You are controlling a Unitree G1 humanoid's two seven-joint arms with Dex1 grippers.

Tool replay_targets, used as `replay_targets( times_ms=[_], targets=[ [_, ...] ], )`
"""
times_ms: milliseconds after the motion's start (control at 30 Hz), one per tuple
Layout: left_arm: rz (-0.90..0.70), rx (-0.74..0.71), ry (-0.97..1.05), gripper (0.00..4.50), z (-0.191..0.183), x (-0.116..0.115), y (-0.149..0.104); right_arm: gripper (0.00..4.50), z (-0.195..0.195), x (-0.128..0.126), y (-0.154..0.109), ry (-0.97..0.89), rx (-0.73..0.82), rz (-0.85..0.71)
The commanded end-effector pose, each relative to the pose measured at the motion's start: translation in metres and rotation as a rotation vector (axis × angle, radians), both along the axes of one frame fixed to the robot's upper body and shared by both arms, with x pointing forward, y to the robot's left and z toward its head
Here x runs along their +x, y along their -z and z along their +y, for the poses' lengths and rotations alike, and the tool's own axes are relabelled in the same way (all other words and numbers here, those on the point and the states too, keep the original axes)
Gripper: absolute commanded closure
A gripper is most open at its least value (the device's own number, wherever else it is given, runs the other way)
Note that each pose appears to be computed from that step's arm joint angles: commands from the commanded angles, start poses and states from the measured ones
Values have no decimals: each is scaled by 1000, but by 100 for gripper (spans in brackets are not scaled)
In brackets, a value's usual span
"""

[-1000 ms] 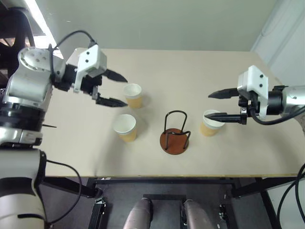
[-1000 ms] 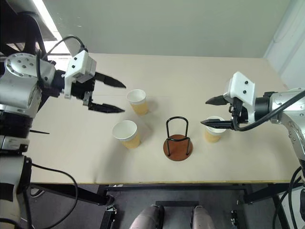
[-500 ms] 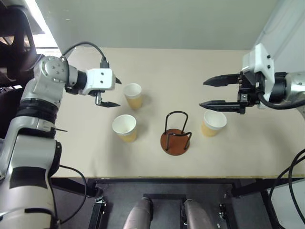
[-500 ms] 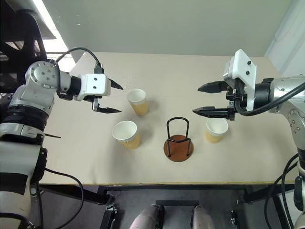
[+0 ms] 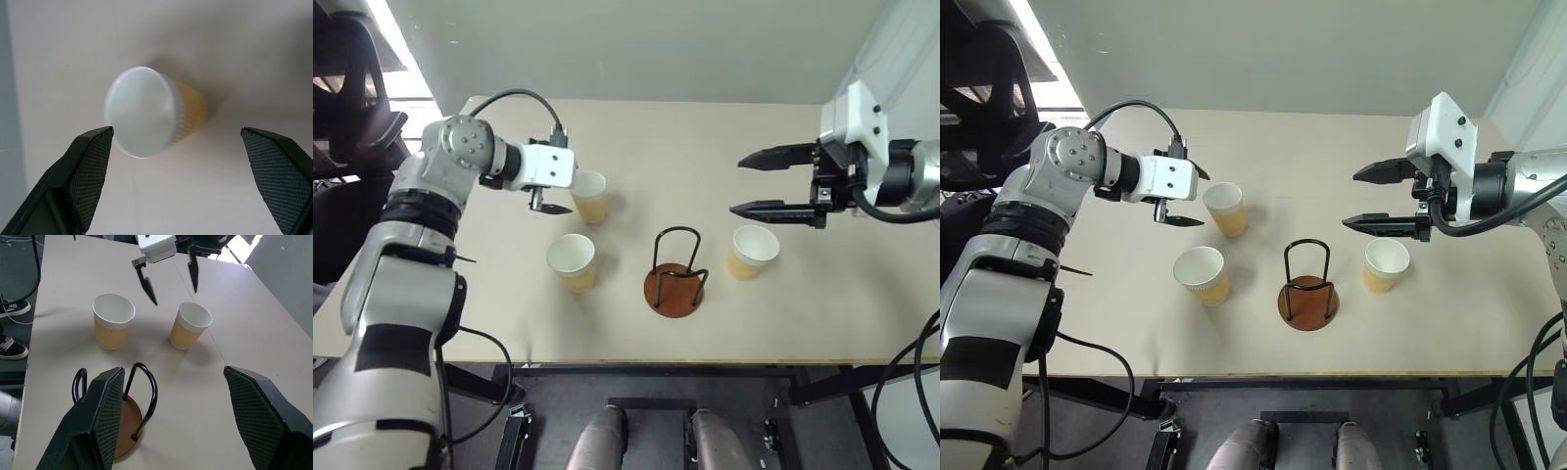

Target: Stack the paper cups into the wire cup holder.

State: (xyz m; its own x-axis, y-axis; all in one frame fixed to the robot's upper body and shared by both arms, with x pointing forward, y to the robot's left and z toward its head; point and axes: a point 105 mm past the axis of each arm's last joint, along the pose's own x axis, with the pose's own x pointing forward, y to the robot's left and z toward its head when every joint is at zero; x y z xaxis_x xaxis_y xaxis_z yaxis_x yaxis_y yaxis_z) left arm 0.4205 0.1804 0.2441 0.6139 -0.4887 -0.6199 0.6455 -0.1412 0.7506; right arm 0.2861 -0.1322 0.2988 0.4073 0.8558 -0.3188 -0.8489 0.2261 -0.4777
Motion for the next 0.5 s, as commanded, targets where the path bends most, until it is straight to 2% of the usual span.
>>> replay_targets(
  times_ms=[33, 500],
  targets=[
    [-59, 18, 2, 0, -4, 4, -13, 126, -3, -7, -11, 0, -9, -43],
    [-77, 51, -34, 0, -8, 13, 0, 126, -6, -7, -10, 25, 0, -30]
  ],
)
